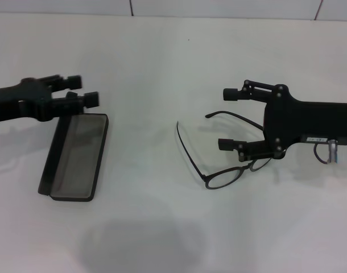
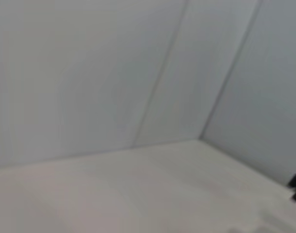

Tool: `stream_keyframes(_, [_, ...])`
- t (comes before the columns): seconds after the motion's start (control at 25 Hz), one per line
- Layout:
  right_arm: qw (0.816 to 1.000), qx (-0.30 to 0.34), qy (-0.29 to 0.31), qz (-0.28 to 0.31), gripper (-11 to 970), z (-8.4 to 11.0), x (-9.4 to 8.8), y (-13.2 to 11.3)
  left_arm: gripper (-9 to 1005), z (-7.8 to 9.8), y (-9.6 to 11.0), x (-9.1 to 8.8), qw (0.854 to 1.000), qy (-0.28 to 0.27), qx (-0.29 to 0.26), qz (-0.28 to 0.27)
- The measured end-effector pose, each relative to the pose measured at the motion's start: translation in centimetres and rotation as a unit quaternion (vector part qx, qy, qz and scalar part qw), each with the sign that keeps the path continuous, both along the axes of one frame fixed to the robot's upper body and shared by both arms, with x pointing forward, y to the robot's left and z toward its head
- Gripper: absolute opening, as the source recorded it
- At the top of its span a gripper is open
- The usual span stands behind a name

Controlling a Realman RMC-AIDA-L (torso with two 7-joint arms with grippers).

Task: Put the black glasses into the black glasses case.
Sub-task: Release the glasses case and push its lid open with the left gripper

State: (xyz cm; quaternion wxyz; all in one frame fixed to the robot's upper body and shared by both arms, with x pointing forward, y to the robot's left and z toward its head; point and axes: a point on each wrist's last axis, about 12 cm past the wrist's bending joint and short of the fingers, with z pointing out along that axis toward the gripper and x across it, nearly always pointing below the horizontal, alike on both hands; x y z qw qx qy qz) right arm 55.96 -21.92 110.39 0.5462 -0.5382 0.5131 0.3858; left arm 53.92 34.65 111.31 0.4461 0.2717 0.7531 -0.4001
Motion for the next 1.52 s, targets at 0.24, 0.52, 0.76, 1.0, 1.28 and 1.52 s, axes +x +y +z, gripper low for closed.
stream_keyframes(0.24, [1.000,0.001,0.000,0.000,869,-0.1,-0.1,0.0,843,0.2,1.7,-0.9,0.997,0.041,0.032,0.050])
stream_keyframes(0.52, [1.000,0.002,0.002,-0.001,870,-0.2,-0.2,0.1,839,-0.9,2.2,-1.9,0.994,0.069,0.046,0.066])
stream_keyframes(0.76, [1.000,0.004,0.001,0.000,870,-0.3,-0.3,0.3,814,-1.7,2.4,-2.3,0.990,0.097,0.058,0.081])
stream_keyframes(1.0, [1.000,0.005,-0.002,0.002,869,-0.4,-0.4,0.4,767,-2.5,2.1,-1.9,0.983,0.131,0.086,0.093])
stream_keyframes(1.28, [1.000,0.005,-0.002,0.002,869,-0.4,-0.4,0.4,724,-2.2,1.5,-1.5,0.979,0.138,0.110,0.104])
stream_keyframes(1.52, [1.000,0.002,-0.004,-0.001,870,-0.5,-0.5,0.0,583,-1.8,1.6,-1.0,0.977,0.152,0.103,0.112])
